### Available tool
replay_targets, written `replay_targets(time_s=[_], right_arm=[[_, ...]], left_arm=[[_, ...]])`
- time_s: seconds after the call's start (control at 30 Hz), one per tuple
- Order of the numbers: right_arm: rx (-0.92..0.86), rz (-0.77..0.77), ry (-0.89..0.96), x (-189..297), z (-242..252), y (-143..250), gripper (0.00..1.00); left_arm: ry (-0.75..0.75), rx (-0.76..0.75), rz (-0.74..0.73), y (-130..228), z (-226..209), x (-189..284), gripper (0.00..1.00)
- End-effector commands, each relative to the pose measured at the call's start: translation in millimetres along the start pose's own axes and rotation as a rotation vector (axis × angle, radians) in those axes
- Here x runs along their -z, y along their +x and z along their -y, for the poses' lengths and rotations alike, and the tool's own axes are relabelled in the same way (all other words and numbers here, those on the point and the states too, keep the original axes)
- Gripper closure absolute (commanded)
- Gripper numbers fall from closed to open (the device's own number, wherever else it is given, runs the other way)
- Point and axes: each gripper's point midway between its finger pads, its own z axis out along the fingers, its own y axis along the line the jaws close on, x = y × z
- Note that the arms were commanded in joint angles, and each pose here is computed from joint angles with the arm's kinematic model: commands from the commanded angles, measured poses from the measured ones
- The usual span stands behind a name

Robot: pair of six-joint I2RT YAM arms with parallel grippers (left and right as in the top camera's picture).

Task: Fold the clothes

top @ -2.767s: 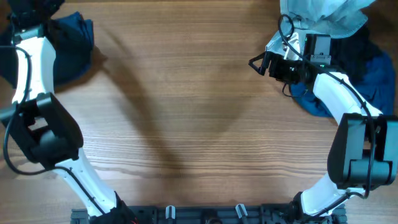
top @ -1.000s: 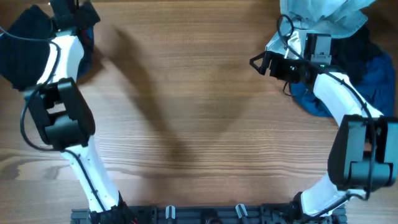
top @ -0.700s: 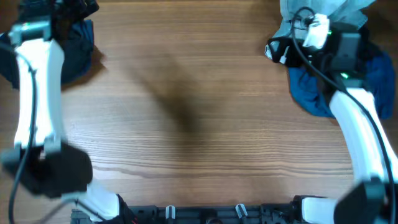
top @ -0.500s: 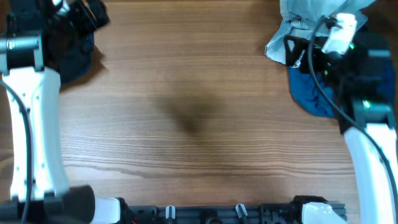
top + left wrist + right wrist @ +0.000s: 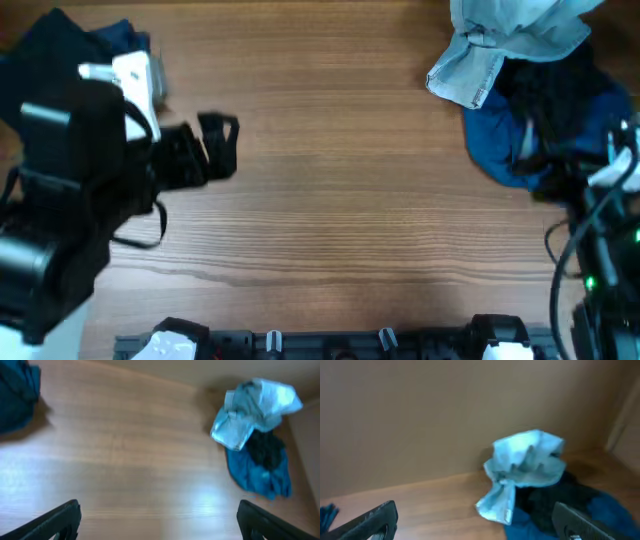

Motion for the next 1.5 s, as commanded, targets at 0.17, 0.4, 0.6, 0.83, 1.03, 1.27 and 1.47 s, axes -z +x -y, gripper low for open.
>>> replay_targets(time_s=[0.17, 0.4, 0.6, 0.83, 1.03, 1.27, 1.47], right_arm=[[-0.004, -0.181, 0.103, 0.8, 19.3, 42.8, 0.00], [-0.002, -0.246, 0.114, -17.0, 21.2, 54.9, 0.00], [0.002, -0.322, 0.128, -37.2, 23.8, 70.5, 0.00], [0.007, -0.458, 0.152, -69.8, 29.1, 101.8, 0.00], [0.014, -0.624, 0.180, -103.4, 36.5, 145.6, 0.00], [0.023, -0.829, 0.215, -133.9, 46.9, 206.6, 0.00], [0.029, -0.979, 0.240, -149.3, 55.3, 255.3, 0.00]], left_arm=[[-0.044, 0.001, -0.037, 10.0, -4.6, -2.9, 0.00], [-0.044, 0.001, -0.037, 10.0, -4.8, -2.9, 0.00], [-0.044, 0.001, -0.037, 10.0, -4.8, -2.9, 0.00], [-0.044, 0.001, -0.037, 10.0, -4.8, -2.9, 0.00], [-0.033, -0.009, 0.057, -12.7, 0.4, -3.6, 0.00], [0.092, -0.068, 0.316, -76.6, 33.1, -1.5, 0.00], [0.172, -0.174, 0.491, -105.0, 47.7, -9.9, 0.00]])
